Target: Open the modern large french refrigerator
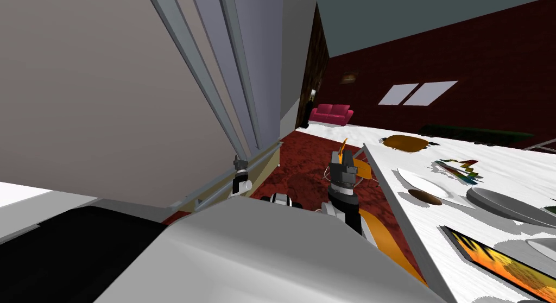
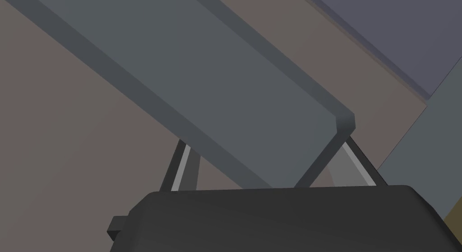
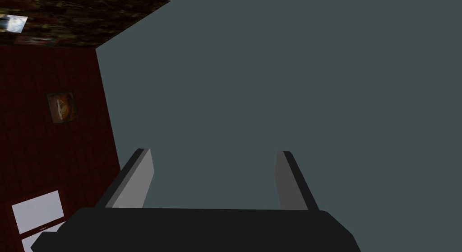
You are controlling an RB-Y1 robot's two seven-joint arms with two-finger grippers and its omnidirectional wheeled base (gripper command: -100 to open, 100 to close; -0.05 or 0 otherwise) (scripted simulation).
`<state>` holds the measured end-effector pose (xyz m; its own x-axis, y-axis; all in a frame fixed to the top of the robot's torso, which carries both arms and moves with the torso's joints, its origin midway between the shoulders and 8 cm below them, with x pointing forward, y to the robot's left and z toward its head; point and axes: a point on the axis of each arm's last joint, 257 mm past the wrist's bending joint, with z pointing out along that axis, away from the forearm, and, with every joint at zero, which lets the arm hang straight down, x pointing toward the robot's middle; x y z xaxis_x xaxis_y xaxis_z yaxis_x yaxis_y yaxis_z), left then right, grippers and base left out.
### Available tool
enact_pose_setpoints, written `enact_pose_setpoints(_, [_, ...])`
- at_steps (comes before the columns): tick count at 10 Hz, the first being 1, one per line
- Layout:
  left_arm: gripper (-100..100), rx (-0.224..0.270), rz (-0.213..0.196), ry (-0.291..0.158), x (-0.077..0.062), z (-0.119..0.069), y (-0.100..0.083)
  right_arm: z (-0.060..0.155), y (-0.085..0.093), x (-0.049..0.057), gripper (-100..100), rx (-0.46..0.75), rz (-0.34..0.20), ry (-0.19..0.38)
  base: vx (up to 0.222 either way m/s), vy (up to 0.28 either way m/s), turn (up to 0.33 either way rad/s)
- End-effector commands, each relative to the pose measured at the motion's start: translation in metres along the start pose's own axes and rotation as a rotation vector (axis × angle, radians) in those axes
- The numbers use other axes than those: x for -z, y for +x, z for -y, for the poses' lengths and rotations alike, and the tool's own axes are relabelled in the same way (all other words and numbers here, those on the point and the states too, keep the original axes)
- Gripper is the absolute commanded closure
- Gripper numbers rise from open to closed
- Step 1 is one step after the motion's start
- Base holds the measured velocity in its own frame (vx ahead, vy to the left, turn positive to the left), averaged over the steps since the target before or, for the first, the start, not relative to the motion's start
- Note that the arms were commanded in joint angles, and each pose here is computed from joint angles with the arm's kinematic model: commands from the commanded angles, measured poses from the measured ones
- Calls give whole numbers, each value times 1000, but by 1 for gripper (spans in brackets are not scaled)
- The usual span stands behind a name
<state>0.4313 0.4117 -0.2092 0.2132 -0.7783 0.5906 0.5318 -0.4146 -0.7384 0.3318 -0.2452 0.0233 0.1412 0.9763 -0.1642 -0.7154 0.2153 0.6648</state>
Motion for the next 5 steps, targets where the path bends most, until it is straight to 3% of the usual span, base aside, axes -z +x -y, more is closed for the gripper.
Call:
enact_pose_setpoints(1, [100,8,-24,-5,19,0,11,0,0,0,0,0,0,0,63,16,116])
enact_pose_setpoints(4, [100,25,-45,-21,42,-4,25,0,0,0,0,0,0,0,64,16,101])
enact_pose_setpoints(5, [100,23,-40,-30,39,-7,22,0,0,0,0,0,0,0,35,0,14])
